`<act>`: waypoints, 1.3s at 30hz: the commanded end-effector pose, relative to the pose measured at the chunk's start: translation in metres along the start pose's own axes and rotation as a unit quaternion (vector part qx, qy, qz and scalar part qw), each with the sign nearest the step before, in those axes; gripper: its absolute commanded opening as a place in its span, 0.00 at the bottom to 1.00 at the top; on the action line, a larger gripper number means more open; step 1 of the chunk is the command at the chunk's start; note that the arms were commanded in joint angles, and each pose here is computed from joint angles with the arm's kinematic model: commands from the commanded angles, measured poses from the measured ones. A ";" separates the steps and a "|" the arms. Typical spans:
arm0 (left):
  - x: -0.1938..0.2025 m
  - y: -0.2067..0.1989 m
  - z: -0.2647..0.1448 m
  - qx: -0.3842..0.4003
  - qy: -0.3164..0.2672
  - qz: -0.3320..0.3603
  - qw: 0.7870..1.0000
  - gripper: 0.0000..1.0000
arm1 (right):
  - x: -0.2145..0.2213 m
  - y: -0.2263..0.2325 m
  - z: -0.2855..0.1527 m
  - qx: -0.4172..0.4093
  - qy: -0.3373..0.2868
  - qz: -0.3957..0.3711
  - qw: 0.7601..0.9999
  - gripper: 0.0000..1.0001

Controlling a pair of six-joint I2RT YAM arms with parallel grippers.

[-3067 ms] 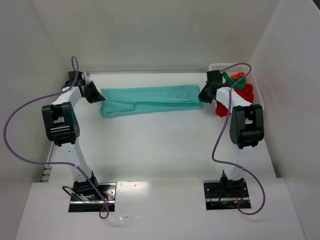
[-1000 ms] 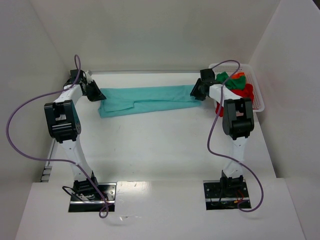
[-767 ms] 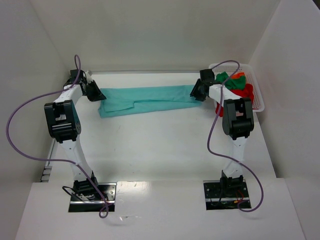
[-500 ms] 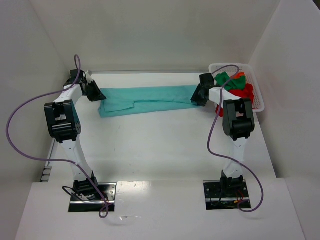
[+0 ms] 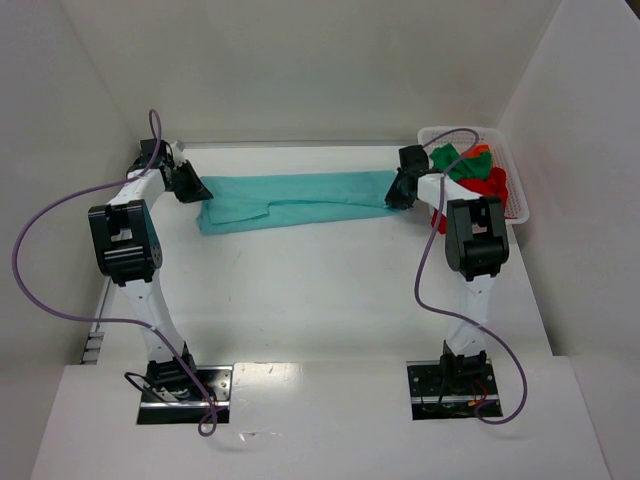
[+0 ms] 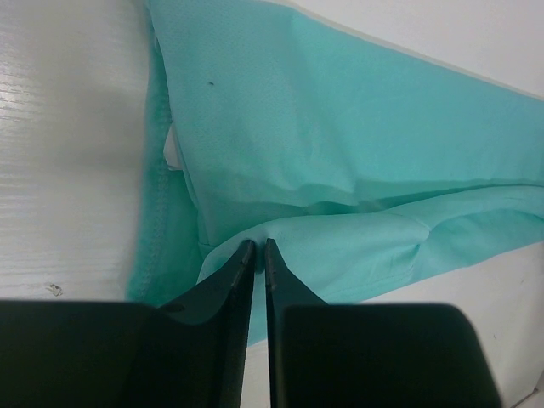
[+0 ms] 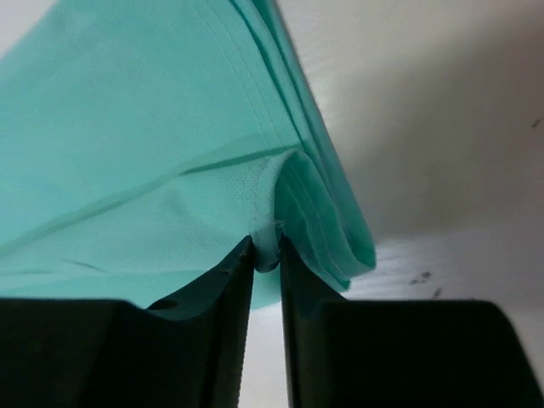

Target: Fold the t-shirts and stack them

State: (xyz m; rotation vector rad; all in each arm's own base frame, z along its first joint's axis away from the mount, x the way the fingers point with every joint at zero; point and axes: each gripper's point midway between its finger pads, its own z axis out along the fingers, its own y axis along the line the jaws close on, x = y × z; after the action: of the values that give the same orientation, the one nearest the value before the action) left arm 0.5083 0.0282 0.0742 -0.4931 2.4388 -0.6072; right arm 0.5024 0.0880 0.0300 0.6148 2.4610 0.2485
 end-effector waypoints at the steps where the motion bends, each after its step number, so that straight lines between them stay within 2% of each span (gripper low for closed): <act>1: -0.006 -0.006 0.001 0.013 -0.004 0.019 1.000 0.16 | -0.021 0.017 0.002 -0.013 -0.026 0.000 1.000 0.21; 4: -0.004 -0.003 0.004 0.012 0.000 0.022 1.000 0.16 | -0.032 0.024 0.000 -0.018 -0.033 0.000 0.999 0.06; 5: -0.004 -0.003 0.004 0.012 0.000 0.022 1.000 0.16 | -0.035 0.027 -0.001 -0.021 -0.037 0.000 0.999 0.05; 14: -0.001 -0.002 0.007 0.015 0.005 0.020 1.000 0.16 | -0.073 0.044 -0.005 -0.022 -0.079 0.000 0.997 0.05; 17: -0.001 -0.002 0.007 0.015 0.005 0.020 1.000 0.16 | -0.082 0.044 0.005 -0.020 -0.081 0.003 0.997 0.14; 18: -0.001 -0.002 0.007 0.015 0.005 0.025 1.000 0.18 | -0.083 0.048 0.011 -0.027 -0.079 0.003 0.997 0.39; 19: -0.001 -0.002 0.007 0.015 0.005 0.025 1.000 0.18 | -0.082 0.049 0.013 -0.029 -0.073 0.002 0.997 0.52; 22: -0.001 -0.003 0.007 0.020 0.006 0.025 0.999 0.19 | -0.083 0.055 0.015 -0.041 -0.070 0.006 0.997 0.71; 24: -0.001 -0.003 0.007 0.020 0.006 0.025 0.999 0.21 | -0.082 0.055 0.012 -0.040 -0.069 0.006 0.997 0.75; 28: -0.001 -0.003 0.007 0.020 0.006 0.025 0.999 0.21 | -0.083 0.056 0.000 -0.050 -0.075 0.006 0.996 0.75; 37: -0.001 -0.003 0.007 0.020 0.006 0.025 0.999 0.22 | -0.055 0.042 0.006 -0.042 -0.046 0.004 0.998 0.69; 39: -0.001 -0.003 0.007 0.020 0.006 0.025 0.999 0.22 | -0.051 0.039 0.009 -0.041 -0.044 0.004 0.998 0.65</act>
State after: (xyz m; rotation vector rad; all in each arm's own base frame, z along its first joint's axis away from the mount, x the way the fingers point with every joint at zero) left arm 0.5068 0.0258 0.0648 -0.4661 2.4579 -0.6250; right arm 0.5537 0.0980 0.0350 0.6005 2.4159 0.2899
